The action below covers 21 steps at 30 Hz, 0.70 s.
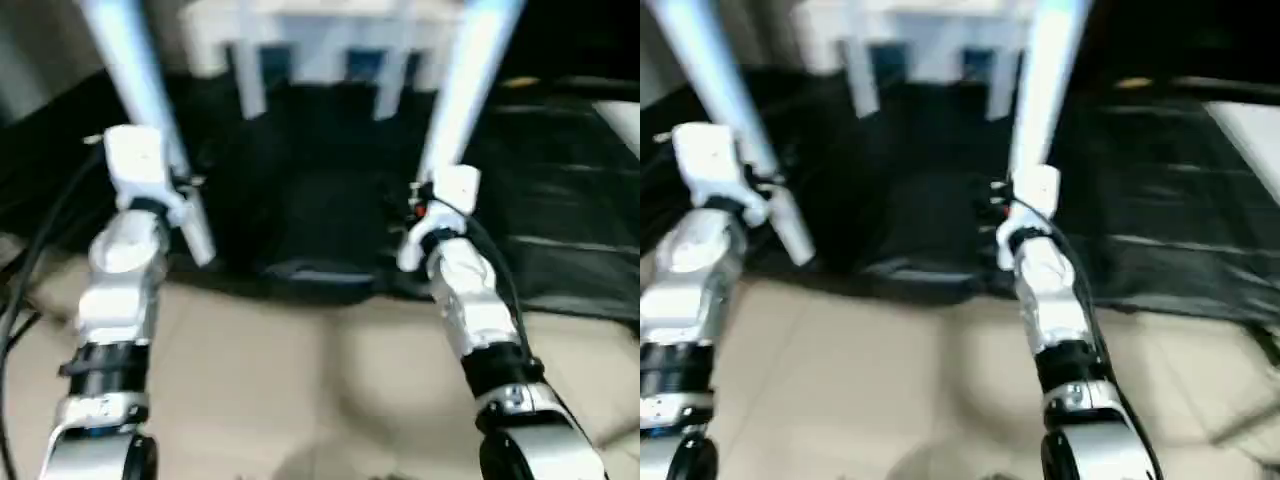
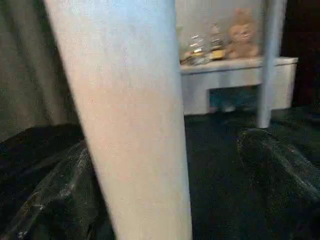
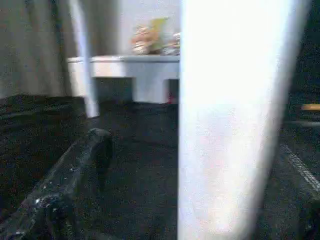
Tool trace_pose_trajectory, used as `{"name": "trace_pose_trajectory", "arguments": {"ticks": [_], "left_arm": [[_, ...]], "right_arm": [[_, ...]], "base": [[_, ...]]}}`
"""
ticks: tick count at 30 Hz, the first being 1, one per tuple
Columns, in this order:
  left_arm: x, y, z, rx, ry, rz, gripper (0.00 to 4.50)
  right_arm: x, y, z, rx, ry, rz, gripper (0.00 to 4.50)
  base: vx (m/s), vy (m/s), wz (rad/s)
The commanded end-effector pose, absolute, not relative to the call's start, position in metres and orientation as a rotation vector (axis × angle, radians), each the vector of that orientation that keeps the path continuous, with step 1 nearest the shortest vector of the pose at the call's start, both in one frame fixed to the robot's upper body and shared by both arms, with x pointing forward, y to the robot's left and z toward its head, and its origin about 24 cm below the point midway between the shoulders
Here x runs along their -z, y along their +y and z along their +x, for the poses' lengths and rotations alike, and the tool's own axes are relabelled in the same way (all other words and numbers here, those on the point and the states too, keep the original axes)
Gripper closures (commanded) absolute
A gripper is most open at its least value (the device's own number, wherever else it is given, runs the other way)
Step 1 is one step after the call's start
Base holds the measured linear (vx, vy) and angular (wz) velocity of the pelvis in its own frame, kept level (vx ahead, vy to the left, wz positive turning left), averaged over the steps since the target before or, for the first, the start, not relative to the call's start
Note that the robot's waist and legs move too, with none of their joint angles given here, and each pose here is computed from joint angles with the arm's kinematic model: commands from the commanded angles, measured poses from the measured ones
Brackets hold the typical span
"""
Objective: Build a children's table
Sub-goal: Flip table
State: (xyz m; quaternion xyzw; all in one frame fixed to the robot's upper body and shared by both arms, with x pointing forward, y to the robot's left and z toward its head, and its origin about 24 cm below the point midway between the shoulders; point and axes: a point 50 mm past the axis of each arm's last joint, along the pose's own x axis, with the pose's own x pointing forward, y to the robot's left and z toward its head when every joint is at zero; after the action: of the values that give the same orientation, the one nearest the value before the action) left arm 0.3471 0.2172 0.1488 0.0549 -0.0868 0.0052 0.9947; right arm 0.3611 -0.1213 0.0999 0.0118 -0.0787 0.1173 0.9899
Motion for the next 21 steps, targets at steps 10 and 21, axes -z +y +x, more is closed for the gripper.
{"name": "trace_pose_trajectory", "arguments": {"ticks": [10,21], "left_arm": [[-0.158,0.202,0.349,0.047,-0.21,0.136,0.19],[-0.152,0.219,0.347,-0.02,-0.162,0.212,0.19]], "right_arm": [[-0.098,-0.117,0.361,-0.28,-0.133,0.006,0.42],[-0.095,-0.106,0.349,-0.37,-0.138,0.061,0.42]], "base": [[0.138,-0.035,-0.08],[0.117,-0.071,0.09]]}}
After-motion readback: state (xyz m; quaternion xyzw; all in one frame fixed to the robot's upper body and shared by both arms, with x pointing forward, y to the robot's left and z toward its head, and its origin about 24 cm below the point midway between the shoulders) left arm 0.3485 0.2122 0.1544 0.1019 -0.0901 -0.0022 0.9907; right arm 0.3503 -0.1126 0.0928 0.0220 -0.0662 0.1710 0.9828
